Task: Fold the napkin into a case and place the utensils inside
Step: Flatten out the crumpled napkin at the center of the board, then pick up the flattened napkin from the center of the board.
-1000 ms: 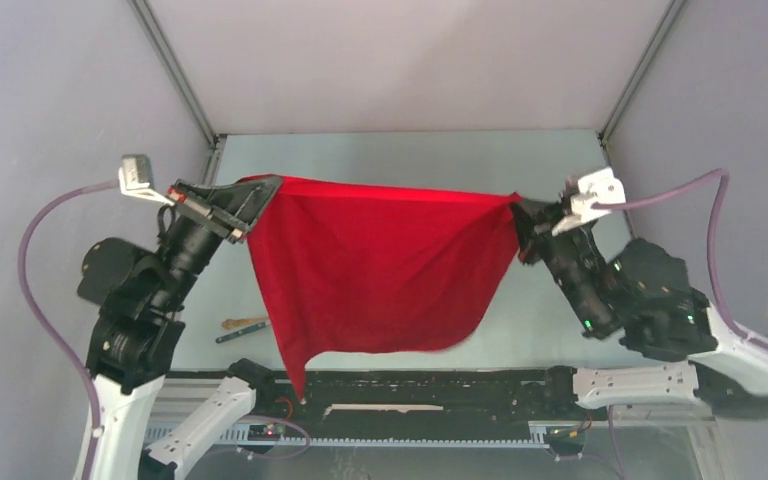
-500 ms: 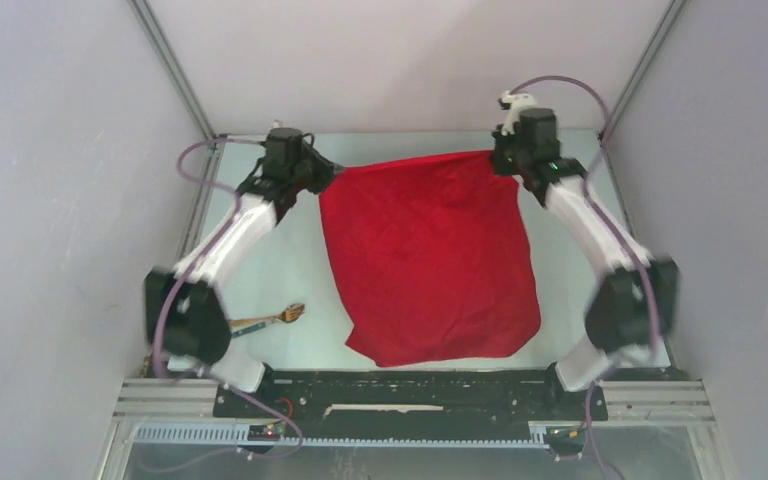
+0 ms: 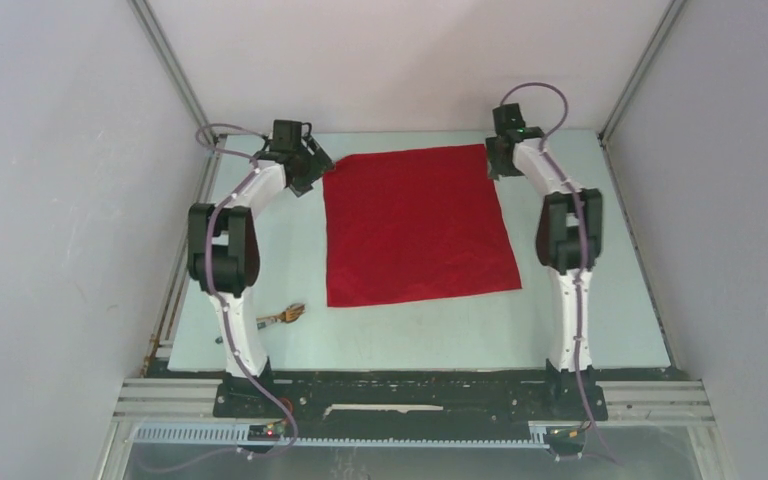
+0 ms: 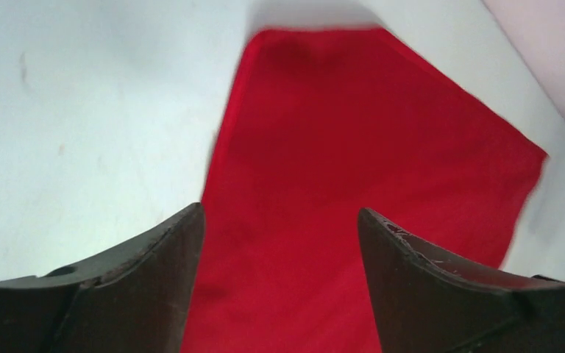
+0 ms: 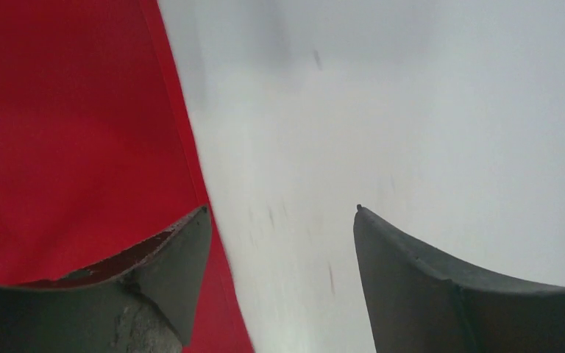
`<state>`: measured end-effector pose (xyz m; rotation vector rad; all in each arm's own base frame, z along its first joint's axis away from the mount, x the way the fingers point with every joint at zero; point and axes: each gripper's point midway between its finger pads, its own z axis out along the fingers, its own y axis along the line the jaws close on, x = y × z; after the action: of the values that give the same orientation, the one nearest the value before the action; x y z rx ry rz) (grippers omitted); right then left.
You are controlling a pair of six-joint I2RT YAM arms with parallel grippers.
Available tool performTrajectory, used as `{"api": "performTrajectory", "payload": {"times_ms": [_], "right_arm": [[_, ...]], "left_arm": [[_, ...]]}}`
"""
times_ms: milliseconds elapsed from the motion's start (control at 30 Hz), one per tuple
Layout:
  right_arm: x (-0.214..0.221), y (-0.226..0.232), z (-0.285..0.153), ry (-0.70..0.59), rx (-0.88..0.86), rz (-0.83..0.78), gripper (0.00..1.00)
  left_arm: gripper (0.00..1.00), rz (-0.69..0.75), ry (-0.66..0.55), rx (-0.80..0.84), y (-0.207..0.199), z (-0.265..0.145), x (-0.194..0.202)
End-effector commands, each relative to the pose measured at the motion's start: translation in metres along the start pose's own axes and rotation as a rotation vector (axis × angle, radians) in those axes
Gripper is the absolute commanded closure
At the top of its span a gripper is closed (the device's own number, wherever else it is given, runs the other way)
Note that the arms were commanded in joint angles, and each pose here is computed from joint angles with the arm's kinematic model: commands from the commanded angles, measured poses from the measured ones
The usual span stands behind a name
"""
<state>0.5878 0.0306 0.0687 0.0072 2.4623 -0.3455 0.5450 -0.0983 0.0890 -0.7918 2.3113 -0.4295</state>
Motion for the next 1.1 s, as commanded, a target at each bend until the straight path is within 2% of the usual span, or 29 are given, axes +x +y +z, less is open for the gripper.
{"api": "performTrajectory", "payload": {"times_ms": [0, 100, 233, 400, 533, 600, 667, 733, 900, 1067], "right_arm": [[0.003, -0.027, -0.108, -0.053, -0.037, 0.201, 0.21], [0.033, 0.005, -0.135, 0.008, -0.245, 0.294, 0.21], [0.071, 0.052, -0.172, 0.067, -0.51, 0.34, 0.21], [0.133, 0.064, -0.191, 0.136, -0.596, 0.394, 0.21], [0.184, 0.042, -0.197, 0.186, -0.491, 0.453, 0.2], [0.202, 0.025, -0.197, 0.2, -0.387, 0.502, 0.12], [0.217, 0.009, -0.195, 0.234, -0.243, 0.638, 0.03], [0.24, -0.001, -0.199, 0.32, -0.116, 0.743, 0.02], [0.258, -0.028, -0.2, 0.363, 0.065, 0.876, 0.07], [0.267, -0.018, -0.192, 0.449, 0.068, 0.925, 0.25]], "left_arm": [[0.18, 0.097, -0.139, 0.18, -0.046, -0.105, -0.019], [0.16, 0.074, -0.071, 0.303, -0.053, -0.133, 0.021], [0.1, 0.063, 0.047, 0.432, -0.052, -0.159, 0.083], [0.1, 0.154, 0.174, 0.476, -0.035, -0.186, 0.155], [0.09, 0.266, 0.206, 0.532, -0.022, -0.223, 0.203], [0.09, 0.316, 0.202, 0.549, -0.013, -0.24, 0.218], [0.09, 0.355, 0.193, 0.559, -0.003, -0.254, 0.226], [0.09, 0.381, 0.17, 0.573, 0.006, -0.27, 0.226], [0.1, 0.427, 0.122, 0.578, 0.024, -0.3, 0.218], [0.11, 0.424, 0.118, 0.599, 0.036, -0.319, 0.22]]}}
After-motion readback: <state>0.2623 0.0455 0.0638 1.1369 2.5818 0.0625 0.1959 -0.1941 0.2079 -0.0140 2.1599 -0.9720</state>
